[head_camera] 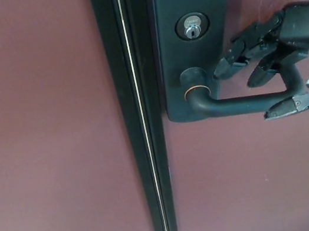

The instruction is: The robot walks towards the door handle and put its right hand on it and twist the handle

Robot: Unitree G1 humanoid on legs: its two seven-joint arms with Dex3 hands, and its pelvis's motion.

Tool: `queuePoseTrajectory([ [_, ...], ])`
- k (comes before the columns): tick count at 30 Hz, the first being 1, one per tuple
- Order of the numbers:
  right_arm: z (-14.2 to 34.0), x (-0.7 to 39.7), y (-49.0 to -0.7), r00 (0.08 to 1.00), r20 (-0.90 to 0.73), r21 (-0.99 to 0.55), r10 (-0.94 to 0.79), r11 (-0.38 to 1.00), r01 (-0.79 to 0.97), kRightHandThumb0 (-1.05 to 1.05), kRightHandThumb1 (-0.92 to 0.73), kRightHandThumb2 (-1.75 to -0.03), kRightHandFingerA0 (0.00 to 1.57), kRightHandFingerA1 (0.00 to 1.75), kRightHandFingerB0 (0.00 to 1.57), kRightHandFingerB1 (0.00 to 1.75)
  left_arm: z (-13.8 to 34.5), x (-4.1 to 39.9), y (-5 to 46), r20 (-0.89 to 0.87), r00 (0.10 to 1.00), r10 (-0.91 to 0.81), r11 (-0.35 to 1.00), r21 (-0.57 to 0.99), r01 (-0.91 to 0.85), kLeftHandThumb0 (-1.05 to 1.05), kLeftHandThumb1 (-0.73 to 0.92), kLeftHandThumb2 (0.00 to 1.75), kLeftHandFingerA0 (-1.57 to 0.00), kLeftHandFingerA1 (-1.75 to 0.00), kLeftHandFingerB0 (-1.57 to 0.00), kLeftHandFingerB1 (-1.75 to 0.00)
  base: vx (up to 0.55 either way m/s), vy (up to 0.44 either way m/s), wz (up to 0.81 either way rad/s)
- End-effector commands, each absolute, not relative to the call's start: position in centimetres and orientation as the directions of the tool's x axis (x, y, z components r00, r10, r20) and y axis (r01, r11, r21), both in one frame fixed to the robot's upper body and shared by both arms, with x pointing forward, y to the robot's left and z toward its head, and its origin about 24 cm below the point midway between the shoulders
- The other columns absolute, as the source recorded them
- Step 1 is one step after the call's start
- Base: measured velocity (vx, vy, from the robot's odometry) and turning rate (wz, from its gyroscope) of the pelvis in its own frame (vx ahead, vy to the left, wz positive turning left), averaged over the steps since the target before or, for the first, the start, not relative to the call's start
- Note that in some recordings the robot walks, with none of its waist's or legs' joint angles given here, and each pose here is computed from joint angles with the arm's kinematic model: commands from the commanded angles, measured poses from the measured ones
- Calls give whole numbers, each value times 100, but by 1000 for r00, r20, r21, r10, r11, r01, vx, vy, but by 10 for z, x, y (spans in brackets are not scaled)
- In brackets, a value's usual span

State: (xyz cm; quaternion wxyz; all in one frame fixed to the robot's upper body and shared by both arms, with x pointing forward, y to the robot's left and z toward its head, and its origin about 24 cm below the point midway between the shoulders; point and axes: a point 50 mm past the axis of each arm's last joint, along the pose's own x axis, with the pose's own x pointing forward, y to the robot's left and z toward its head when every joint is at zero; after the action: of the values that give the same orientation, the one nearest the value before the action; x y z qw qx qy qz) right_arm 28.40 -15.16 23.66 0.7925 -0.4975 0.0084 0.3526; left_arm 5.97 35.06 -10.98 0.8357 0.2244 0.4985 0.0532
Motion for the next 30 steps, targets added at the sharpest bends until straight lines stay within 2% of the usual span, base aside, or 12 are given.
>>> queuePoseTrajectory([
  [1,233,288,-154,764,-418,-794,492,210,-570,-46,-54,-56,50,41,48,36,-107,57,355,-814,488,314,886,436,157,-11,72,62,-40,-41,-36,-37,0,0,0],
  [7,233,289,-153,764,-422,-795,488,205,-571,-46,-54,-56,50,41,48,36,-107,57,355,-815,487,315,885,437,158,-11,72,62,-40,-41,-36,-37,0,0,0],
  [9,230,289,-146,756,-455,-802,470,153,-578,-47,-53,-56,51,41,49,37,-107,53,356,-818,481,315,890,431,151,-11,73,62,-40,-41,-35,-37,0,0,0],
  [14,229,289,-144,757,-462,-803,463,145,-579,-47,-53,-56,51,41,49,37,-107,53,356,-819,479,315,890,431,151,-11,73,62,-40,-41,-35,-37,0,0,0],
  [16,216,286,-137,738,-505,-798,447,83,-597,-48,-53,-56,53,41,49,37,-108,52,357,-825,466,319,886,435,163,-12,72,62,-39,-41,-35,-37,0,0,0],
  [24,205,287,-131,718,-553,-793,422,-3,-609,-48,-53,-56,53,42,49,37,-107,52,357,-821,477,316,888,432,155,-12,72,62,-38,-40,-35,-37,0,0,0],
  [30,202,289,-129,719,-560,-794,413,-20,-607,-49,-52,-57,53,42,49,37,-107,53,357,-819,477,319,888,434,151,-12,72,62,-38,-40,-35,-37,0,0,0],
])
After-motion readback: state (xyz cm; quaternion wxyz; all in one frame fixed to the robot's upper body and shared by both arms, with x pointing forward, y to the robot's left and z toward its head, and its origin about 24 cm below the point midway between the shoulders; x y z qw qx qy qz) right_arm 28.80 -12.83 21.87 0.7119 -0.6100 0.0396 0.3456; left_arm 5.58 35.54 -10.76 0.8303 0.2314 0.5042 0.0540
